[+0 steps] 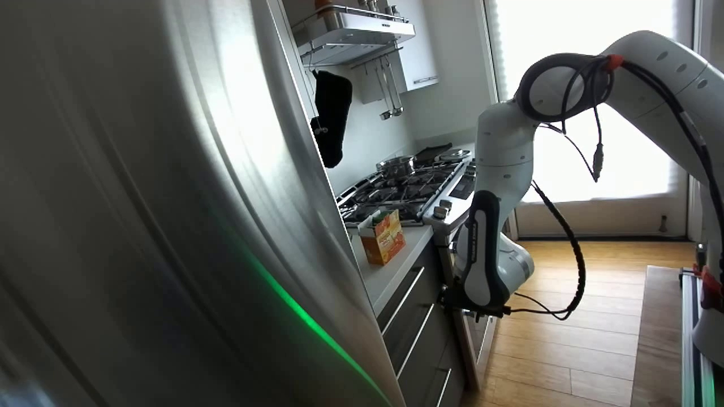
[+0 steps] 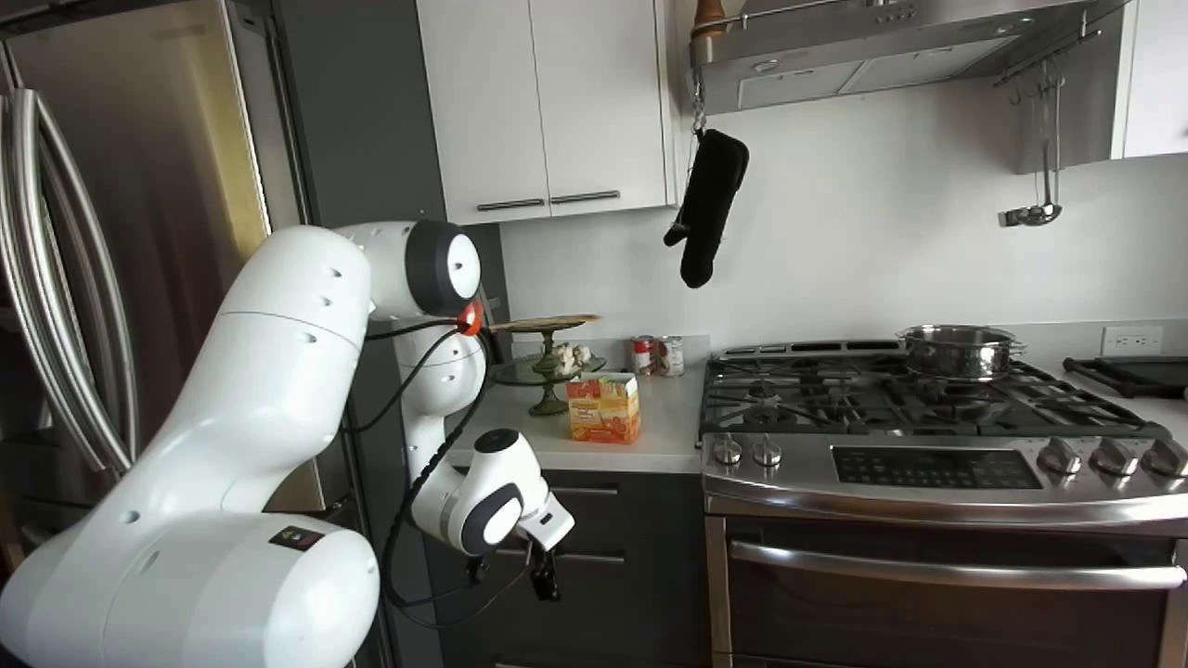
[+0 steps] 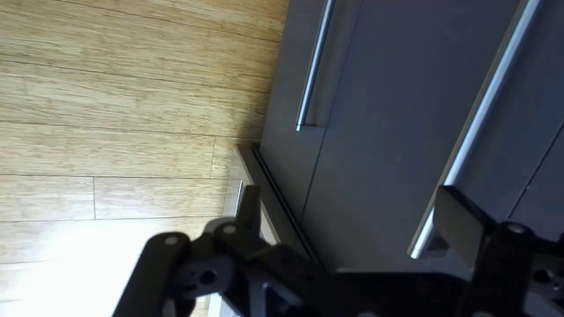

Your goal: Open the second drawer fully

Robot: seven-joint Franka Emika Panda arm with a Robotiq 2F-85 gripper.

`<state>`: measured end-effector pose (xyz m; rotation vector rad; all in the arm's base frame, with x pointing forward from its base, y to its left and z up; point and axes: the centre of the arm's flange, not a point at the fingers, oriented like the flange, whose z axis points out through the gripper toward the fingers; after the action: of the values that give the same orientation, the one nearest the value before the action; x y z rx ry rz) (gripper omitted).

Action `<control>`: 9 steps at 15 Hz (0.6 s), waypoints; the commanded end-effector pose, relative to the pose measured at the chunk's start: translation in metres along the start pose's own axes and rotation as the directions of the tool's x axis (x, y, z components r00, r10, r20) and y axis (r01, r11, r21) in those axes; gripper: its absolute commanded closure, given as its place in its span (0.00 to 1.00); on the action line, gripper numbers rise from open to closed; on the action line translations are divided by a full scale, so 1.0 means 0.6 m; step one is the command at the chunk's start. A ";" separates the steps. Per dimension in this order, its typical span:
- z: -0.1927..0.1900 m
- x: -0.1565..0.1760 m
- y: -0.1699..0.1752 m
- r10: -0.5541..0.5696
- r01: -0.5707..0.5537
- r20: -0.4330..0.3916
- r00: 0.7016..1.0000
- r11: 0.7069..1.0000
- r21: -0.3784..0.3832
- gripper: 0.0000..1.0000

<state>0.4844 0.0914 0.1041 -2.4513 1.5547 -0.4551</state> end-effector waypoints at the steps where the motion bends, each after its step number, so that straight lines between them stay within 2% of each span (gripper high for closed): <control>1: 0.071 -0.017 -0.012 0.075 -0.071 -0.079 0.994 0.996 0.054 0.00; 5: 0.111 -0.021 -0.024 0.059 -0.048 -0.067 0.996 0.988 0.149 0.00; 7: 0.128 -0.026 -0.037 0.043 -0.026 -0.067 0.997 0.973 0.229 0.00; 8: 0.135 -0.029 -0.045 0.060 -0.047 -0.048 0.997 0.970 0.237 0.00; 9: 0.095 -0.035 -0.044 0.052 -0.038 -0.067 0.996 0.980 0.197 0.00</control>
<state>0.5192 0.1224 0.0568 -2.2695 1.5105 -0.6608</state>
